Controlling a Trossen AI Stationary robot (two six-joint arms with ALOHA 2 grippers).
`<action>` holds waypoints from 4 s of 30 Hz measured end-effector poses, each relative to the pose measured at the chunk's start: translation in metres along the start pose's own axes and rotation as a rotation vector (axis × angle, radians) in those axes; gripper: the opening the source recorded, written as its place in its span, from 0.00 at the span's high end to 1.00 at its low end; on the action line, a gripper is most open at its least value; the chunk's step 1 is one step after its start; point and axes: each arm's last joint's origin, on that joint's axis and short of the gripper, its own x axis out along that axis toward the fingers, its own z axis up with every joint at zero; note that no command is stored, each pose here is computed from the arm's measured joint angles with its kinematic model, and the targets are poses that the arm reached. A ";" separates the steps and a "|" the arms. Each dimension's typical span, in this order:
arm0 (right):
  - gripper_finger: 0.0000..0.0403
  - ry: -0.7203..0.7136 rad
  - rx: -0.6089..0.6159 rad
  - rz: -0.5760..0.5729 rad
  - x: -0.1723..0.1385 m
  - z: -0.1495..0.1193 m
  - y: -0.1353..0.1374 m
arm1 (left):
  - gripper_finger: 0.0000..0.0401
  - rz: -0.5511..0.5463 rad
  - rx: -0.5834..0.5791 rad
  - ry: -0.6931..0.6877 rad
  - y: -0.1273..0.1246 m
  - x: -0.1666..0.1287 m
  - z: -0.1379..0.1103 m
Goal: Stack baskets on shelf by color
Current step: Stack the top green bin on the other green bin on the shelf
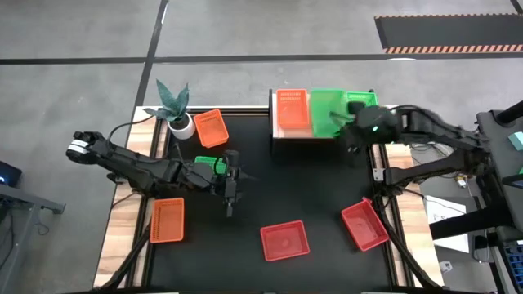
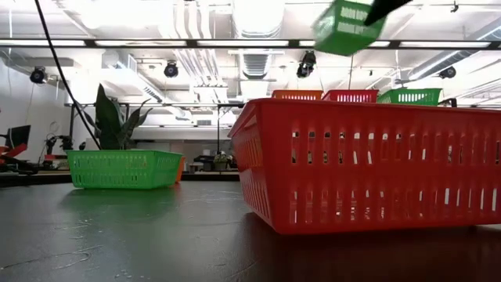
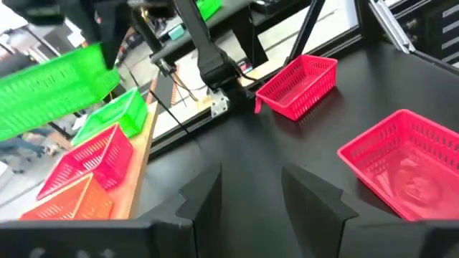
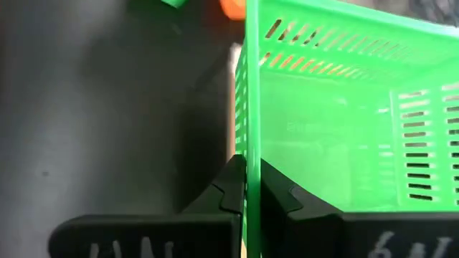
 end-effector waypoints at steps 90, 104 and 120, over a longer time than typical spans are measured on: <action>0.98 0.709 -0.049 0.041 0.009 -0.069 -0.052 | 0.68 0.062 0.058 -0.110 0.013 -0.053 -0.010; 0.98 0.751 -0.024 0.073 0.028 -0.068 -0.057 | 0.68 0.062 0.058 -0.110 0.013 -0.053 -0.010; 0.89 0.771 0.015 0.063 0.033 -0.068 -0.058 | 0.68 0.061 0.058 -0.110 0.013 -0.053 -0.010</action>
